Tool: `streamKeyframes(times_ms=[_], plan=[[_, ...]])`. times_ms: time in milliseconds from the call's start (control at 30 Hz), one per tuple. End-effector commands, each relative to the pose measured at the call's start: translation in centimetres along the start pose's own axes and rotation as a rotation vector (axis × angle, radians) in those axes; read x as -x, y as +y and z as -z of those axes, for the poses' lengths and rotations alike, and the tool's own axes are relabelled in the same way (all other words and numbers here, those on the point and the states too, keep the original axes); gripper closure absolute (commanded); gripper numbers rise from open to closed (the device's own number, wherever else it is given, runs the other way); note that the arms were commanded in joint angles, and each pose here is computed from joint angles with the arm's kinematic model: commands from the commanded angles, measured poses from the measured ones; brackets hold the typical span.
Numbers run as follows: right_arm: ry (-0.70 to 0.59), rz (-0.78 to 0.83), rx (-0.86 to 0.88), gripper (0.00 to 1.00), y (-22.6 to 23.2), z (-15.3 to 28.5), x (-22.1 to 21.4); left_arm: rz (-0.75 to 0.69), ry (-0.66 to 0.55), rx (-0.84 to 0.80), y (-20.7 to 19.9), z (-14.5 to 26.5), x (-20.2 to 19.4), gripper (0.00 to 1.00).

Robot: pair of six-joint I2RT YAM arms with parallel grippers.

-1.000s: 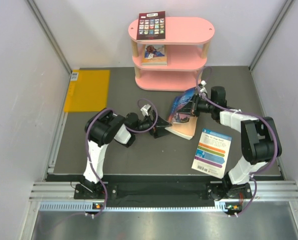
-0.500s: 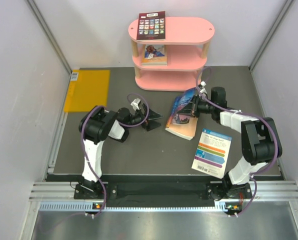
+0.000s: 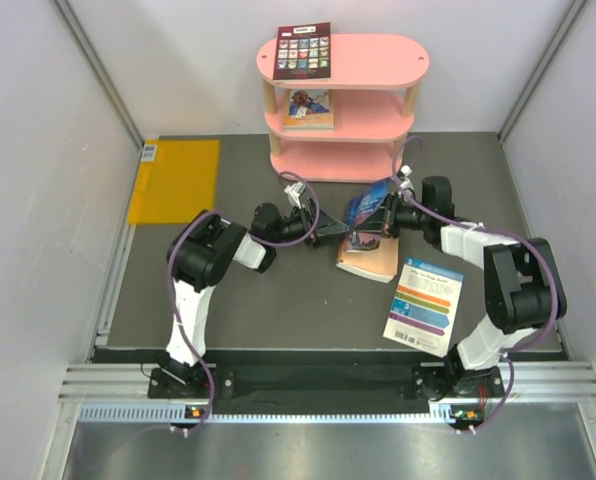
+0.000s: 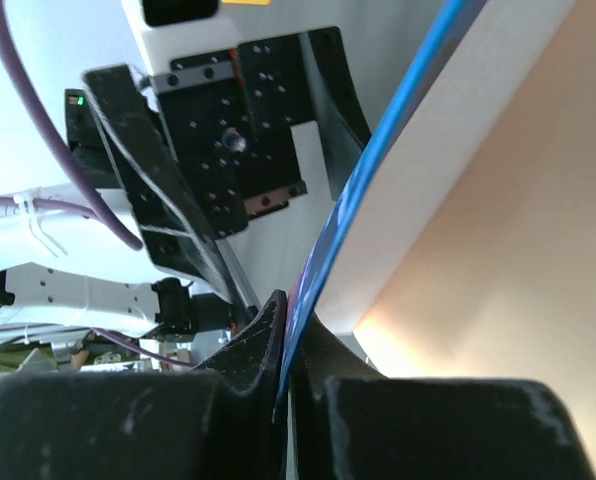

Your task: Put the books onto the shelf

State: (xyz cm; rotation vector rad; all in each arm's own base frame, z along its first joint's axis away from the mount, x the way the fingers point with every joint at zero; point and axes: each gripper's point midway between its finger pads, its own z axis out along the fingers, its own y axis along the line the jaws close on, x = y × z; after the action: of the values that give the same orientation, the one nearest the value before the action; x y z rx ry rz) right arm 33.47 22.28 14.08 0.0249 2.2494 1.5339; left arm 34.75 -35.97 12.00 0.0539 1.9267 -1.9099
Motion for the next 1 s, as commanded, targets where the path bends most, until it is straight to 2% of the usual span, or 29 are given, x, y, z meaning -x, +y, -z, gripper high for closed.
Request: streamKeyframes(times_ms=[0, 167, 433, 967], plan=[[-0.019, 0.137, 0.106, 1.0, 4.7, 1.0, 0.9, -0.052, -0.004, 0.034, 0.8, 0.1, -0.6, 0.01], [-0.026, 0.16, 0.117, 1.0, 6.0, 1.6, 1.2, -0.053, -0.014, 0.087, 2.0, 0.5, -0.9, 0.01], [-0.018, 0.171, 0.127, 1.0, 7.0, 2.0, 0.8, -0.004, -0.028, 0.068, 2.5, -0.4, -0.4, 0.01], [0.108, 0.119, 0.121, 1.0, 5.3, 0.7, -4.7, 0.024, 0.032, -0.067, 0.7, -4.1, -0.5, 0.01]])
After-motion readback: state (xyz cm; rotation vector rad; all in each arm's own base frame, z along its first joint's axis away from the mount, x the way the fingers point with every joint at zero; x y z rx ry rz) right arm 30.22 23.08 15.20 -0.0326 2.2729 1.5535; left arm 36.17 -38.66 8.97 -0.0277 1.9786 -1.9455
